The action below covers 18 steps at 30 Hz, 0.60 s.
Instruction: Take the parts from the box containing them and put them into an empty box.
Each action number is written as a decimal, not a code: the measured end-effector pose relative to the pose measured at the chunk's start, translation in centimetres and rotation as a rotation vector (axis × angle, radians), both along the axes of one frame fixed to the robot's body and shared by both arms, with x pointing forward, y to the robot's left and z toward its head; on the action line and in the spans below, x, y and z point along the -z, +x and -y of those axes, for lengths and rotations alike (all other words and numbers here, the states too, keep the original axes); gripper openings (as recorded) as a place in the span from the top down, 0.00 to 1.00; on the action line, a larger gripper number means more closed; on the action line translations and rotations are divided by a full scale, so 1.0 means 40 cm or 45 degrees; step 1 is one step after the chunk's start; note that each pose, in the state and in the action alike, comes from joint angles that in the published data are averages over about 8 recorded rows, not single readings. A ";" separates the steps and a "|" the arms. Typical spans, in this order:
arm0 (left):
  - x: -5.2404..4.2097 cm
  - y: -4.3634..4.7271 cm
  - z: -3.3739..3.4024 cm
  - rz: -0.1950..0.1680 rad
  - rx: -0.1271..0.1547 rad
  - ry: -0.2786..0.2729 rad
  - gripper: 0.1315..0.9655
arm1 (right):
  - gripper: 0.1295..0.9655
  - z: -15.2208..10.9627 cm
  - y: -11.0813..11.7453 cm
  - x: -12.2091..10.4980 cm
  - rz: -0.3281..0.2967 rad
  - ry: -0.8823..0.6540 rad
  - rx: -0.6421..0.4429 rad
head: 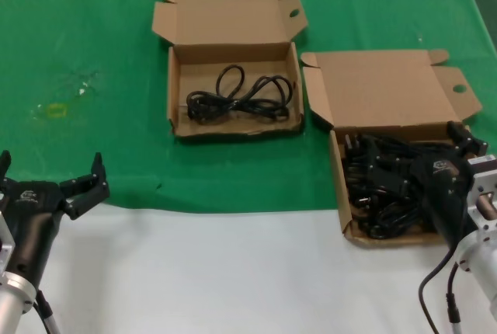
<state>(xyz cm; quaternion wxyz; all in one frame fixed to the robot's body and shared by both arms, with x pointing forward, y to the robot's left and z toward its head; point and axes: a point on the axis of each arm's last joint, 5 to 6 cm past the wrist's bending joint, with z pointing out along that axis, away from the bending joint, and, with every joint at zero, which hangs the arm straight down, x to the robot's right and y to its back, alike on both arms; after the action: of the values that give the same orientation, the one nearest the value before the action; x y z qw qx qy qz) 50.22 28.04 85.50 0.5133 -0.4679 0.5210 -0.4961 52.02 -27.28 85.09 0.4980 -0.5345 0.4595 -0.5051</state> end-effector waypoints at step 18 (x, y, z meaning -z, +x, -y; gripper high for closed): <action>0.000 0.000 0.000 0.000 0.000 0.000 0.00 | 0.00 0.000 0.000 0.000 0.000 0.000 0.000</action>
<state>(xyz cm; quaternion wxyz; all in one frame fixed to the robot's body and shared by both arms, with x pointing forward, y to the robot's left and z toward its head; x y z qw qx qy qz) 50.22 28.04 85.50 0.5133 -0.4679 0.5210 -0.4961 52.02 -27.28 85.09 0.4980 -0.5345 0.4595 -0.5051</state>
